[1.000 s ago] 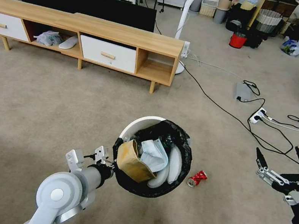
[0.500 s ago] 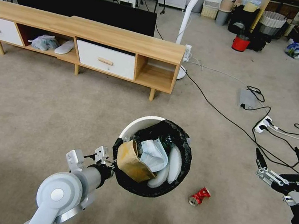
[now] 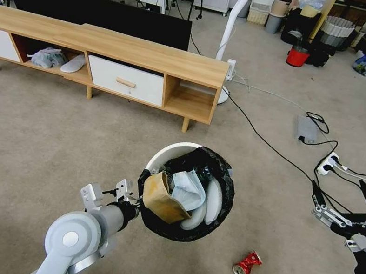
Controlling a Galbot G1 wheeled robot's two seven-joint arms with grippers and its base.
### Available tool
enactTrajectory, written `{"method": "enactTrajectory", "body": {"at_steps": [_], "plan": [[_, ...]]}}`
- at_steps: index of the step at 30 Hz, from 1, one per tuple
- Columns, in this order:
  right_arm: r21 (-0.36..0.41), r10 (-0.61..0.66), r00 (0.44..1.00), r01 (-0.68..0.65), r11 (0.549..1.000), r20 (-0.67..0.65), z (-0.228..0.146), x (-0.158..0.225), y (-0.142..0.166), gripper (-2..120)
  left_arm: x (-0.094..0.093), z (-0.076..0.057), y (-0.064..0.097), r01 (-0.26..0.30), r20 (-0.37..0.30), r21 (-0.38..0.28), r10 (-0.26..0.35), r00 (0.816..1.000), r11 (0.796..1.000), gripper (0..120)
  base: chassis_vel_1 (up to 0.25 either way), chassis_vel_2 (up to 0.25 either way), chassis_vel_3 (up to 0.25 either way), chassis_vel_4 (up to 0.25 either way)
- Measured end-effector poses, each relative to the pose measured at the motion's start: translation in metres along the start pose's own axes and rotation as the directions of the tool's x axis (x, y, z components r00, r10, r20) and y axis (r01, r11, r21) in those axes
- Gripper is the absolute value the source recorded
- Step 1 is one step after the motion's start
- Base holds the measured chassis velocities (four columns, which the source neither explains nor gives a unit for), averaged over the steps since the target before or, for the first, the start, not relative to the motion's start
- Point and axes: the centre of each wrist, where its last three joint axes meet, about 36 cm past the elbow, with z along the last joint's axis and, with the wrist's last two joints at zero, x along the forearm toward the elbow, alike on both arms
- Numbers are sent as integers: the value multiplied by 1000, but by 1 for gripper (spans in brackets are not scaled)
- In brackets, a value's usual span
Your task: Pick up the trash bin and place the garbage on the floor into it.
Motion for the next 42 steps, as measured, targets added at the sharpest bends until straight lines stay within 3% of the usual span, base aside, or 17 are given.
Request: {"method": "enactTrajectory", "body": {"at_steps": [23, 25, 34, 36, 42], "plan": [[-15, -77, 996, 76, 997, -47, 11, -12, 4, 100, -4, 4, 0, -8, -4, 7, 8, 1000, 1000, 0, 0, 0, 0, 0], [-66, -68, 991, 61, 996, -112, 16, -24, 9, 100, -8, 3, -2, -15, 5, 20, 15, 1000, 1000, 0, 0, 0, 0, 0], [-157, 0, 974, -37, 987, -226, 24, -39, 23, 100, -13, -1, -2, -22, 17, 27, 21, 1000, 999, 0, 0, 0, 0, 0], [-199, 44, 947, -111, 974, -318, 27, -43, 32, 100, -14, 1, -2, -22, 17, 33, 22, 1000, 999, 0, 0, 0, 0, 0], [-280, 74, 910, -202, 938, -407, 35, -57, 41, 100, -16, 3, -2, -22, 17, 41, 22, 1000, 999, 0, 0, 0, 0, 0]]}}
